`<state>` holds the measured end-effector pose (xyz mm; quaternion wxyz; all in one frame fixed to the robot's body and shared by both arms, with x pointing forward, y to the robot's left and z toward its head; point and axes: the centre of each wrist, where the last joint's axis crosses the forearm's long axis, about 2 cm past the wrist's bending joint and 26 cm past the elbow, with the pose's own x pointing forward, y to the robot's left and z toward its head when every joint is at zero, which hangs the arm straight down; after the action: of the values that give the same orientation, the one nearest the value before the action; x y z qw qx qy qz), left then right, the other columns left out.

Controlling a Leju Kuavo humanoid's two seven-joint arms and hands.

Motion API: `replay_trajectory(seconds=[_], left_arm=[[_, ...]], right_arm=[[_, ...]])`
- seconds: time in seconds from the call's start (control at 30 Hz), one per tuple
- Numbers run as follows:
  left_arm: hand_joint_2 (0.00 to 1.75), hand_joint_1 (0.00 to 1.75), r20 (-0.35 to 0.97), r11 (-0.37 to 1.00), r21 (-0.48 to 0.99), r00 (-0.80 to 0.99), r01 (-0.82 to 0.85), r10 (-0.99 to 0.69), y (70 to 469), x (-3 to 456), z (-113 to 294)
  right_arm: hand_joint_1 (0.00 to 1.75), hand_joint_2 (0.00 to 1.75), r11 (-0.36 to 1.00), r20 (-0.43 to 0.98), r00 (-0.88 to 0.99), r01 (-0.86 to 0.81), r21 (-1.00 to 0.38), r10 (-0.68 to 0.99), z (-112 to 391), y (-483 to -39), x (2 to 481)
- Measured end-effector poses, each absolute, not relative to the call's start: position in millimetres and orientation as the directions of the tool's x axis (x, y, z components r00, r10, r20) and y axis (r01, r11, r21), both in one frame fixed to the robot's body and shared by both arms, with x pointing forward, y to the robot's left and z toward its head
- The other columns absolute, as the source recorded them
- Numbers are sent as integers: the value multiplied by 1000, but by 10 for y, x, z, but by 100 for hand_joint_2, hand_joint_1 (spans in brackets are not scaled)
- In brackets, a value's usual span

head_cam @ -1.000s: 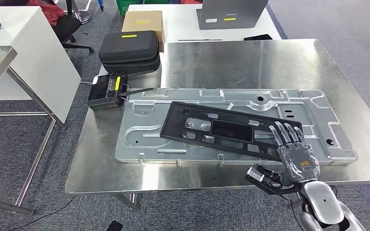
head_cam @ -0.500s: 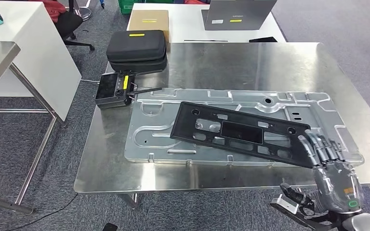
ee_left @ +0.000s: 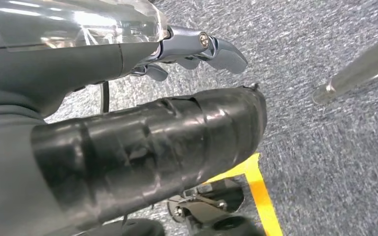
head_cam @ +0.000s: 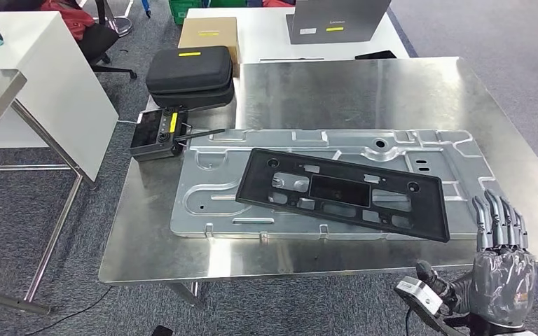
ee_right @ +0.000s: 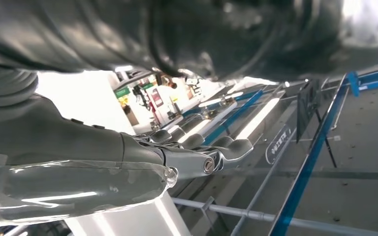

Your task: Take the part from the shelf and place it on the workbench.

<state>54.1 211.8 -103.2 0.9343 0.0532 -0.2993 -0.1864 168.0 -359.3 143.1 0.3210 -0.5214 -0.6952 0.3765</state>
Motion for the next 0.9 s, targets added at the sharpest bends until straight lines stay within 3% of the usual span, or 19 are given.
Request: replay_trajectory(seconds=[0.23, 0.5, 0.9], left_arm=[[0, 0, 538, 925, 216, 753, 312, -379, 2118, 545, -1031], [0, 0, 517, 919, 258, 761, 297, -391, 2112, 542, -1027], [0, 0, 502, 922, 270, 776, 279, -381, 2106, 525, -1027]], right_arm=[[0, 0, 188, 72, -242, 499, -846, 968, 1437, -3592, 1678], [0, 0, 513, 362, -364, 614, -600, 858, 1472, -3280, 1717], [0, 0, 627, 543, -372, 658, -417, 752, 1471, -3004, 1714]])
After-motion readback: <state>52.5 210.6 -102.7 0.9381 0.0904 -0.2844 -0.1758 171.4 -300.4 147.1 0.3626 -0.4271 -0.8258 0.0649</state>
